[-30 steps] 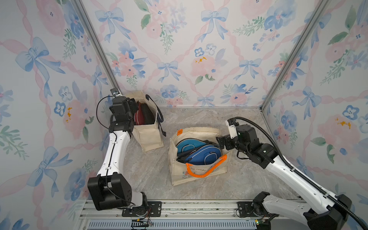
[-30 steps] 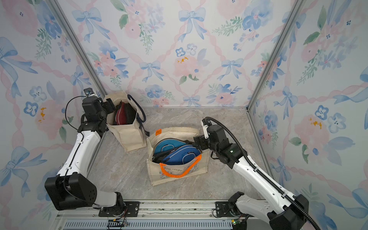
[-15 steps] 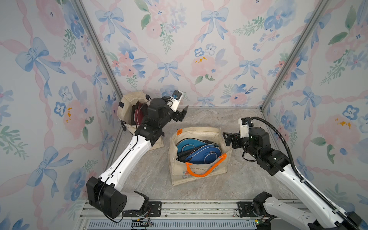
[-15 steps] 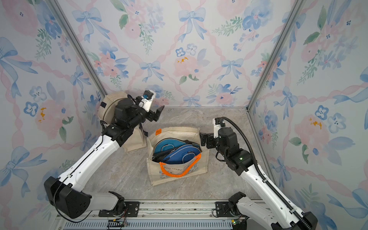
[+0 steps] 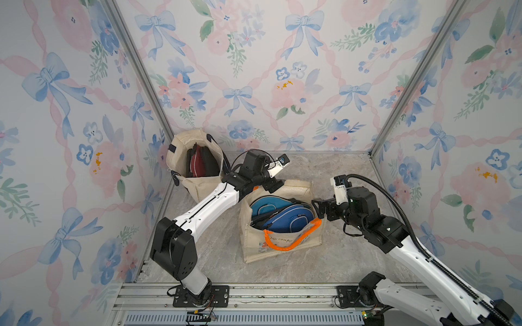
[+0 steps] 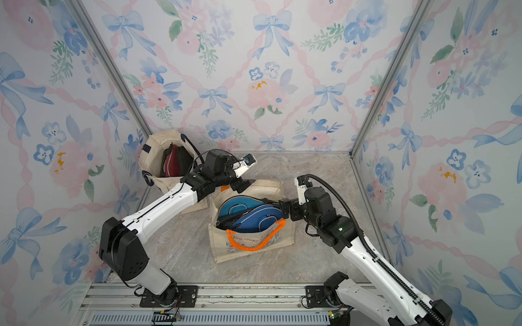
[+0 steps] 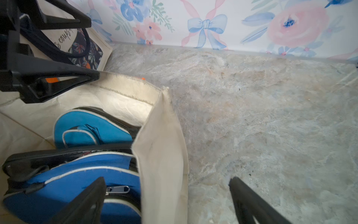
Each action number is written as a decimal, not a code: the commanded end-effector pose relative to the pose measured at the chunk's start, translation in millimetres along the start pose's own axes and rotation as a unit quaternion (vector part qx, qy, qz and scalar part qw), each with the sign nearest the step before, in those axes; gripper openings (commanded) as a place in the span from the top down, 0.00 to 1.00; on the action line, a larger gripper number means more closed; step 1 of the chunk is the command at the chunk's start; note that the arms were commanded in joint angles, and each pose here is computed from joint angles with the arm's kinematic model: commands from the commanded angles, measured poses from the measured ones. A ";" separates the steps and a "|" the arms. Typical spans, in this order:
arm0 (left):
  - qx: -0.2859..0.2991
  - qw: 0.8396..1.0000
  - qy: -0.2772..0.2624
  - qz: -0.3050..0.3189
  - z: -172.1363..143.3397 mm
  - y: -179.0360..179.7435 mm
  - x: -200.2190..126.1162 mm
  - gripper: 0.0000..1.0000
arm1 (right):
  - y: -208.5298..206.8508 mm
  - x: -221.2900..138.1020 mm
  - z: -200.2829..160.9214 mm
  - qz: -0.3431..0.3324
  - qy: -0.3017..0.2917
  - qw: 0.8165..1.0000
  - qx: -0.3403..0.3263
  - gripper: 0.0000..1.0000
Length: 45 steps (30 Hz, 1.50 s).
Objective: Remove the ping pong set from the canvas bag
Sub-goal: Move the canvas bag to the center of the board.
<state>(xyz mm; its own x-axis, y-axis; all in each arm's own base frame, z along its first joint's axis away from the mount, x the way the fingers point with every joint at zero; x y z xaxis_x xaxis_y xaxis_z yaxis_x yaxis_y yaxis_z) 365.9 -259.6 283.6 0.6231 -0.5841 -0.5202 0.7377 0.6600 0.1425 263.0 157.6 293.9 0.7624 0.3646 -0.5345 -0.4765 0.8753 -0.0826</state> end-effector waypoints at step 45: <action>-0.195 0.979 -0.025 0.046 59.7 70.5 -29.0 1.00 | 2.6 48.1 14.0 -0.024 0.026 0.999 -0.022 0.04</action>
<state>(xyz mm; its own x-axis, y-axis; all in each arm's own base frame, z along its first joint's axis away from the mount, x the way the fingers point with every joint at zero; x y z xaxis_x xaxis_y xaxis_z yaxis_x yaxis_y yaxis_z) 395.7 -229.3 306.1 0.5709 -0.5123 -0.6416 0.5812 0.8041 -0.1250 290.2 178.1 271.0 0.7399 0.3157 -0.5940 -0.4787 0.8675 -0.1352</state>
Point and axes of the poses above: each gripper's point midway between its finger pads, its own x axis out along the fingers, its own y axis along the line the jaws close on, z = x × y, the point moved 5 cm from there along -x, back along the fingers, and after that the axes turned 15 degrees about -x, right-handed, at the moved point
